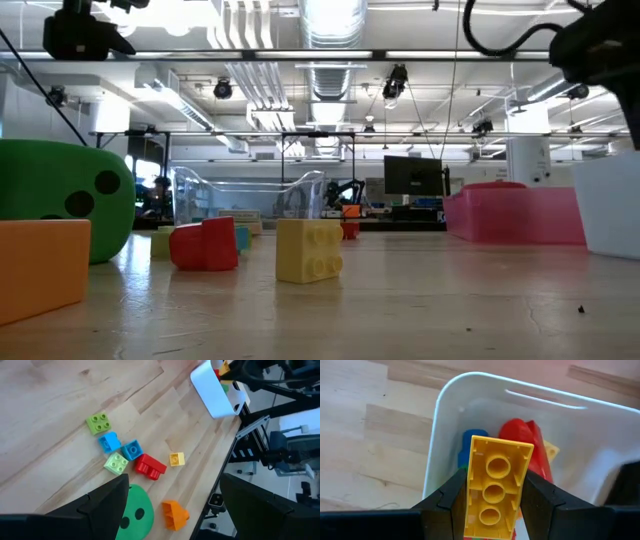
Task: Pick & Place Toys
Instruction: Put the yellow game piece into the white bin
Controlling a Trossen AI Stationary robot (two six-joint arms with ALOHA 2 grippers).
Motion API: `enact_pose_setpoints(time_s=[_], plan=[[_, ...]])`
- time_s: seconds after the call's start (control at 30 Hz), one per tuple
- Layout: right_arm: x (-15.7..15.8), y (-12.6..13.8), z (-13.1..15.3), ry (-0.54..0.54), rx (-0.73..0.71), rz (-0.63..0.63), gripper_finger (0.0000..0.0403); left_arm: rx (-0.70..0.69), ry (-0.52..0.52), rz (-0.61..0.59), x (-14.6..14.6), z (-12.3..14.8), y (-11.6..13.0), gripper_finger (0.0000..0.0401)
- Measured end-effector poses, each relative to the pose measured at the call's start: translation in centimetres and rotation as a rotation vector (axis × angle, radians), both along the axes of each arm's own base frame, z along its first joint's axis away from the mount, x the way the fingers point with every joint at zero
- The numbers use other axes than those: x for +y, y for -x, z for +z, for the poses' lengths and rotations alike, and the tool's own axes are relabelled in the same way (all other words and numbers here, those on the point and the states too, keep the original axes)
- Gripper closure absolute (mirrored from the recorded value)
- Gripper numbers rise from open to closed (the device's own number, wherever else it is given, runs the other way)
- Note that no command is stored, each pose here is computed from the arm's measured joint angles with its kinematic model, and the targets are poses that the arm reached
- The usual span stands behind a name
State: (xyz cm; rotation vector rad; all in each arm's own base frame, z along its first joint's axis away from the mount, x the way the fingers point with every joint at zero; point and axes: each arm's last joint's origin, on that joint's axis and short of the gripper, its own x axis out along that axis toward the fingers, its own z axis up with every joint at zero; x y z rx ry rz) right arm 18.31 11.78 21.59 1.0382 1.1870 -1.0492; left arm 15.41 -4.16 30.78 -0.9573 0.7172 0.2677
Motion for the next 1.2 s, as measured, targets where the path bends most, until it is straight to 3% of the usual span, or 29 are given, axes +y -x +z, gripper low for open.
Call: enact_pose_setpoints(time_s=[0.67,1.2], plan=[[-0.2,-1.9,-3.1,0.018,0.116,0.085,0.0271,0.006,0.004,0.000,0.0,-0.1,0.0,0.0085],[-0.1,-2.0,-3.6,0.002,0.122,0.099,0.0271,0.006,0.006,0.002,0.0,-0.1,0.0,0.0085]])
